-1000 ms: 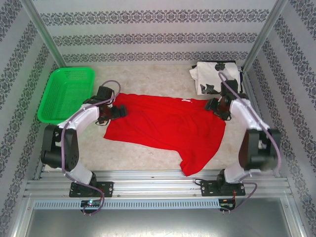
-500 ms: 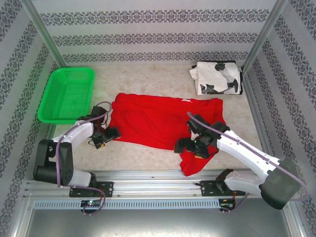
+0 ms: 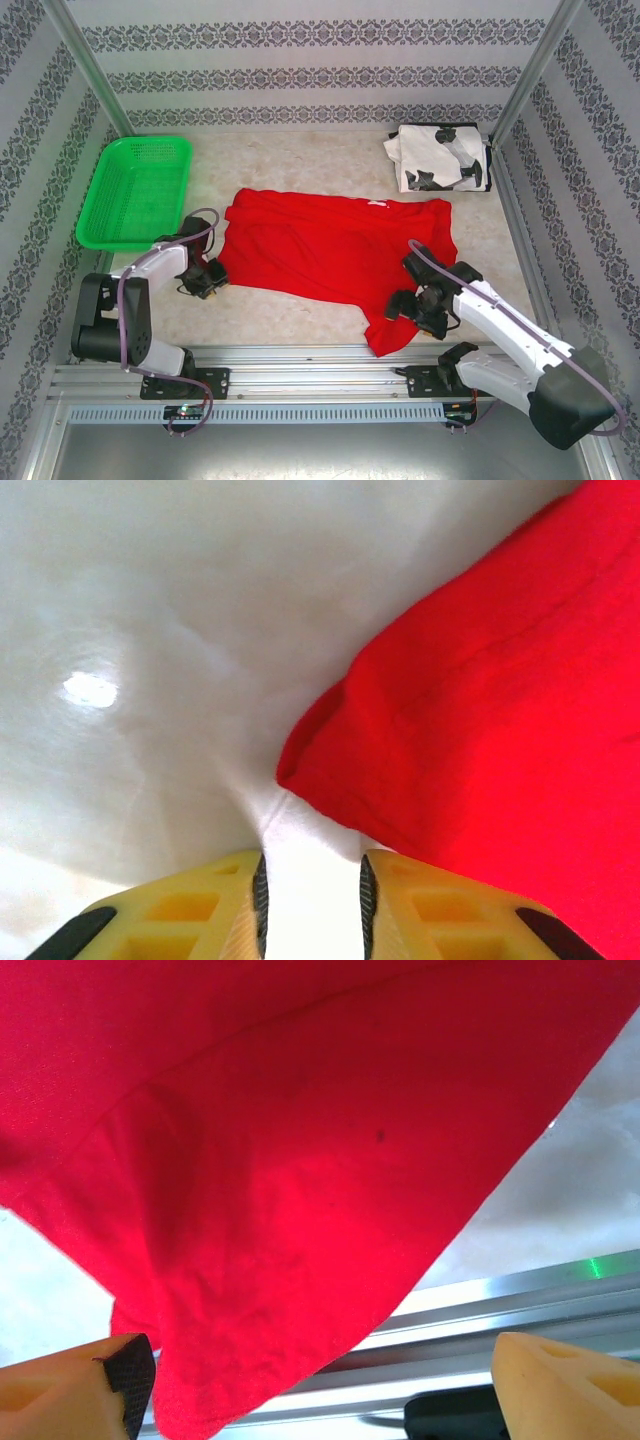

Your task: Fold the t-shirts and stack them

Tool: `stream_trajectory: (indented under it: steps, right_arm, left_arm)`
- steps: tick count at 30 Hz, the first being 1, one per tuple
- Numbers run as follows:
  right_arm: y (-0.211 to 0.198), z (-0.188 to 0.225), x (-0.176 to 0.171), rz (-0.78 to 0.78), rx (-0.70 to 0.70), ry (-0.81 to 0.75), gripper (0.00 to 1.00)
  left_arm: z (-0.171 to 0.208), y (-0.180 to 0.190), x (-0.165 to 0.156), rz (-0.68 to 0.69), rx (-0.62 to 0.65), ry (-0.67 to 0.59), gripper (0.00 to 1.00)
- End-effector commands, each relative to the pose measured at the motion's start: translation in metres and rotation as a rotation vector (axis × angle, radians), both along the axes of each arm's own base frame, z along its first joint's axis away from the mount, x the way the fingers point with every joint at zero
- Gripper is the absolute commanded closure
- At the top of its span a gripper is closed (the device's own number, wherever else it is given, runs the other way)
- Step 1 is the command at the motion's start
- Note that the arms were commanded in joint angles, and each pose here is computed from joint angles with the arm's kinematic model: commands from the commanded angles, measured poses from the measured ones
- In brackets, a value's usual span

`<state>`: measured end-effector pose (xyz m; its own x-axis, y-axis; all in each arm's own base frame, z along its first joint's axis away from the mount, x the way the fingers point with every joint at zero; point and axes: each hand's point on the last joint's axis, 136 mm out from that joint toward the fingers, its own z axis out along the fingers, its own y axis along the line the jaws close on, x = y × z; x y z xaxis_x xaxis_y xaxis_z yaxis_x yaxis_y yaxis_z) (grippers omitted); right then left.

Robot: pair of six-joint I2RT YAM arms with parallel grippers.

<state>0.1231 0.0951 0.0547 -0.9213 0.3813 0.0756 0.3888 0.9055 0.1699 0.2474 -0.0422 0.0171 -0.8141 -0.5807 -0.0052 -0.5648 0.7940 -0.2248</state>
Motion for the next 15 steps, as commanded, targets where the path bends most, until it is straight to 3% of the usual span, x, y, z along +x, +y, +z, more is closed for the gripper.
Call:
stream_trajectory:
  steps: [1, 7, 15]
  right_arm:
    - [-0.002, -0.007, 0.01, -0.008, -0.013, -0.031, 0.11]
    - [0.002, -0.002, 0.016, 0.004, 0.006, -0.039, 0.1]
    - [0.004, -0.002, 0.021, -0.004, 0.022, -0.042, 0.1]
  left_arm:
    - [0.03, -0.027, 0.054, -0.061, -0.125, -0.271, 0.69]
    - [0.051, -0.021, 0.039, -0.026, -0.117, -0.316, 0.62]
    - [0.039, -0.008, 0.02, -0.025, -0.052, -0.199, 0.56]
